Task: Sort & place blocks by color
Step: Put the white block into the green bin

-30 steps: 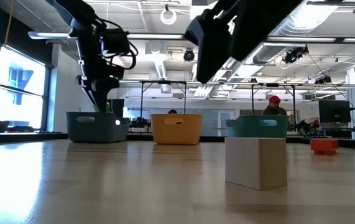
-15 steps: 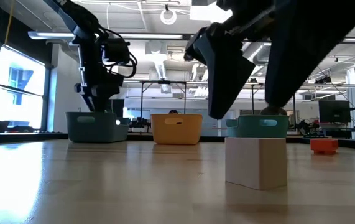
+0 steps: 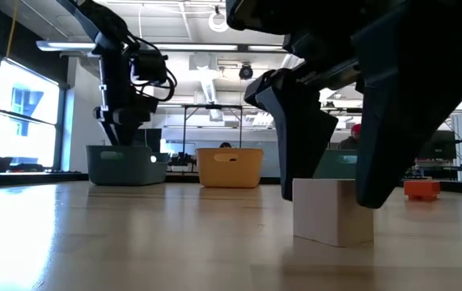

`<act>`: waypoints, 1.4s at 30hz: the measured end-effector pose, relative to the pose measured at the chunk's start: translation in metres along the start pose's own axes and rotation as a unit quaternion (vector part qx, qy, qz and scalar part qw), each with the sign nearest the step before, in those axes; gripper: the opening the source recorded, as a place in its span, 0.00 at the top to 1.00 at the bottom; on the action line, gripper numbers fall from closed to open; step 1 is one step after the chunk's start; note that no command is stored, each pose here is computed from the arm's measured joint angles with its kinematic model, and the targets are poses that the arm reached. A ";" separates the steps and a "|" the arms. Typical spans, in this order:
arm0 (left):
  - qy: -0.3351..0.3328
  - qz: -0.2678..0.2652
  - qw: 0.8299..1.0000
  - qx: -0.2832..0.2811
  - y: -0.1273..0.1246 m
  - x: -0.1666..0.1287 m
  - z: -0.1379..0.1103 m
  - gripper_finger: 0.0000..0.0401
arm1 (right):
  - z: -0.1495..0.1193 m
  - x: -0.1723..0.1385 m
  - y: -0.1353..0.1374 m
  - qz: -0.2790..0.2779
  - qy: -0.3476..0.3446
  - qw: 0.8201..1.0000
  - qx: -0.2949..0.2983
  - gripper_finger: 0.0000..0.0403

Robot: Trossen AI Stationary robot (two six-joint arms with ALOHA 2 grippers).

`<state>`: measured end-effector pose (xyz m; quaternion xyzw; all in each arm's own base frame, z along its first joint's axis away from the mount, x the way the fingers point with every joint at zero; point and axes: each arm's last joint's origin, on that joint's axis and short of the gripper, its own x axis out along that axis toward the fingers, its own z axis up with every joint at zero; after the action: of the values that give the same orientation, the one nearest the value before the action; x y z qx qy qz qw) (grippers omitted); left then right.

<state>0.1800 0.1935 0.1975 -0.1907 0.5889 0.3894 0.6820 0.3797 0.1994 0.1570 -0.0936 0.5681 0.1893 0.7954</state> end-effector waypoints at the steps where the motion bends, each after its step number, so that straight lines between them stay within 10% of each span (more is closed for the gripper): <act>1: 0.003 0.000 1.000 0.003 0.000 -0.001 -0.001 0.43 | 0.000 0.000 0.000 0.001 0.000 1.000 0.001 0.38; 21: -0.177 -0.133 0.975 0.005 0.008 -0.105 -0.018 0.42 | -0.001 0.005 -0.005 -0.008 0.007 0.999 0.044 0.74; 33: -0.228 -0.173 0.957 0.053 -0.013 -0.138 -0.042 0.42 | -0.006 -0.026 -0.017 -0.150 0.011 0.987 0.064 0.73; 42: -0.230 -0.198 0.947 0.105 -0.034 -0.144 -0.048 0.42 | -0.027 -0.070 -0.058 -0.318 0.067 0.936 0.136 0.74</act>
<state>0.1737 0.0936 0.3165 -0.1359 0.4038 0.2164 0.8784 0.3605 0.1229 0.2099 -0.1725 0.5811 -0.1596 0.7792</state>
